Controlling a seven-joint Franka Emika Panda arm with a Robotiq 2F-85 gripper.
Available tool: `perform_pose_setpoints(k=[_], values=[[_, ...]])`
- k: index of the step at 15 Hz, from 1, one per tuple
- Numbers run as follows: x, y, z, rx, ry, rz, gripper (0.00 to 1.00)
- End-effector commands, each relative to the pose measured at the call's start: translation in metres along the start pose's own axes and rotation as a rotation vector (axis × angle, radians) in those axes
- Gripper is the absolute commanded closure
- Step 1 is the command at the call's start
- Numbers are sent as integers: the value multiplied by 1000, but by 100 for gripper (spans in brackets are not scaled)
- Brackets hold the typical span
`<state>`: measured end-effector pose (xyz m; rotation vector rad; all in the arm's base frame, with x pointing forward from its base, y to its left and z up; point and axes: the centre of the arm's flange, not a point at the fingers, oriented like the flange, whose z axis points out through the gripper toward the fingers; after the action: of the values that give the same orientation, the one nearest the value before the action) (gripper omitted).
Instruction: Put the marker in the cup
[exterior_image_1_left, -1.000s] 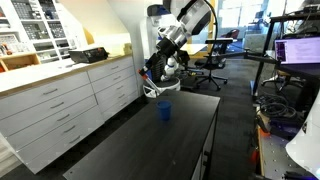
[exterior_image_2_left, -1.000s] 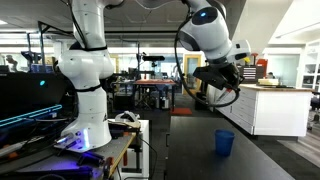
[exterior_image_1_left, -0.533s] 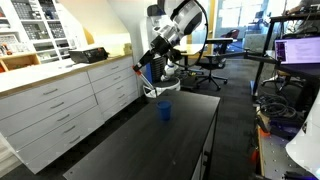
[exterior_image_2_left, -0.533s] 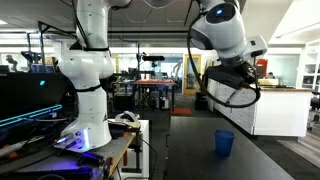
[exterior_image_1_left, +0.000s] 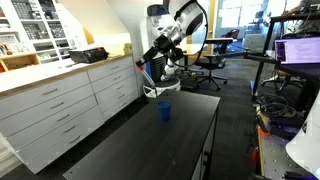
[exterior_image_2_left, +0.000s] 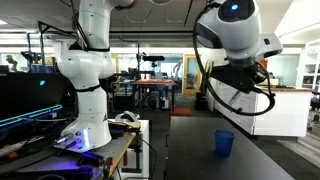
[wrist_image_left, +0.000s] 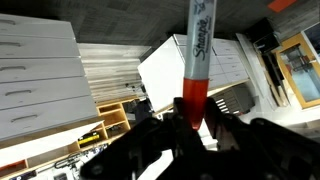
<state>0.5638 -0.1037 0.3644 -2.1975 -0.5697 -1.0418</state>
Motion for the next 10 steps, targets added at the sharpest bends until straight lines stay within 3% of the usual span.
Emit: perform_pose_setpoints(k=[1,10], values=[[-2,13,-12,62,46,-5,94],[-11,11,-27,121,67,-3,94]])
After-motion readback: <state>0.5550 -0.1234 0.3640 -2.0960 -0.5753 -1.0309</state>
